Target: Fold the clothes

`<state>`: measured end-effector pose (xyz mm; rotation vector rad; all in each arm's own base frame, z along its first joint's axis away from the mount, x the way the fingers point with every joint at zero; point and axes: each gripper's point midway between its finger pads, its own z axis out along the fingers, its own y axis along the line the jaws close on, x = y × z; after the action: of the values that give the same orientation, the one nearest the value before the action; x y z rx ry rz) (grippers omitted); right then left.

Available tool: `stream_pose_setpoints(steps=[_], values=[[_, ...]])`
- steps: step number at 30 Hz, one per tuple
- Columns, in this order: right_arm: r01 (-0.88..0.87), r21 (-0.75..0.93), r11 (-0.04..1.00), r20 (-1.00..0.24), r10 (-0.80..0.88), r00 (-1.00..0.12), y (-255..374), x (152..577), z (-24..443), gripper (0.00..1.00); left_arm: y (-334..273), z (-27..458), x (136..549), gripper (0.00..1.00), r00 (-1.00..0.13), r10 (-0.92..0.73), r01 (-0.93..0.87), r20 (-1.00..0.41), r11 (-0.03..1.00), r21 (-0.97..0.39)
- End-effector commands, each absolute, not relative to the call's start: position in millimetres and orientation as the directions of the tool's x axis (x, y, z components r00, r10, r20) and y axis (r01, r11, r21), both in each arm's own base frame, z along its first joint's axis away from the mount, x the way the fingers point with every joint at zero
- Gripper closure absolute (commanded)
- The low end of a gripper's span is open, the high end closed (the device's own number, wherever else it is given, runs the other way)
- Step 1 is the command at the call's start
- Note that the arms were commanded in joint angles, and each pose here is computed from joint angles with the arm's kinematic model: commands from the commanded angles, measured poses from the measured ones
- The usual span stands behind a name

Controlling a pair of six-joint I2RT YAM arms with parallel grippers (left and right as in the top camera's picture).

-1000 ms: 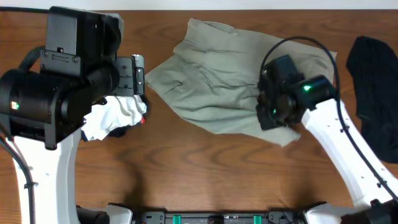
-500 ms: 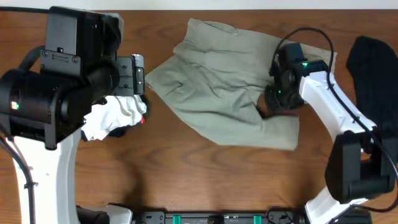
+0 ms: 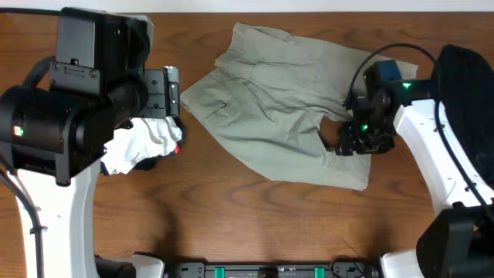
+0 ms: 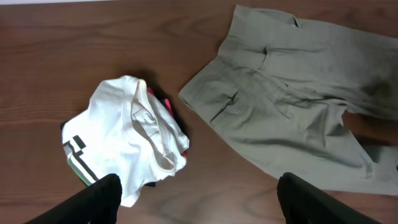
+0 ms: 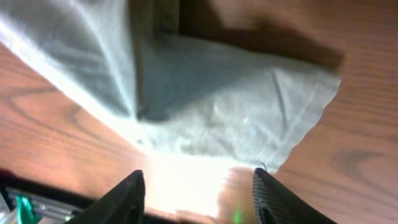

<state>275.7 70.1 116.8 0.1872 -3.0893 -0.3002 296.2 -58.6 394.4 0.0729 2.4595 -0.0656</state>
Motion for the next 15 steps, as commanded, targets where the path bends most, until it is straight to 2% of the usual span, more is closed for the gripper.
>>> stream_pose_setpoints(steps=[1,4,6,10,15], values=[[-0.215,0.217,0.952,0.03,-0.227,-0.973,88,266,108,0.42,-56,395,296,0.18,-0.773,0.038,0.064,-0.634,0.998,-0.018],[-0.292,0.213,0.932,0.029,-0.305,-0.952,108,255,86,0.25,-57,396,296,0.18,-0.77,0.037,0.064,-0.637,0.998,-0.019],[-0.342,0.201,0.918,0.03,-0.355,-0.934,120,245,70,0.18,-57,396,297,0.18,-0.77,0.037,0.064,-0.637,0.998,-0.019],[-0.346,0.04,0.937,0.024,-0.347,-0.938,118,239,38,0.16,-57,396,297,0.18,-0.77,0.037,0.064,-0.637,0.998,-0.019],[-0.215,-0.141,0.966,-0.061,-0.225,-0.972,103,243,11,0.17,-57,396,297,0.18,-0.77,0.037,0.064,-0.637,0.998,-0.019]])
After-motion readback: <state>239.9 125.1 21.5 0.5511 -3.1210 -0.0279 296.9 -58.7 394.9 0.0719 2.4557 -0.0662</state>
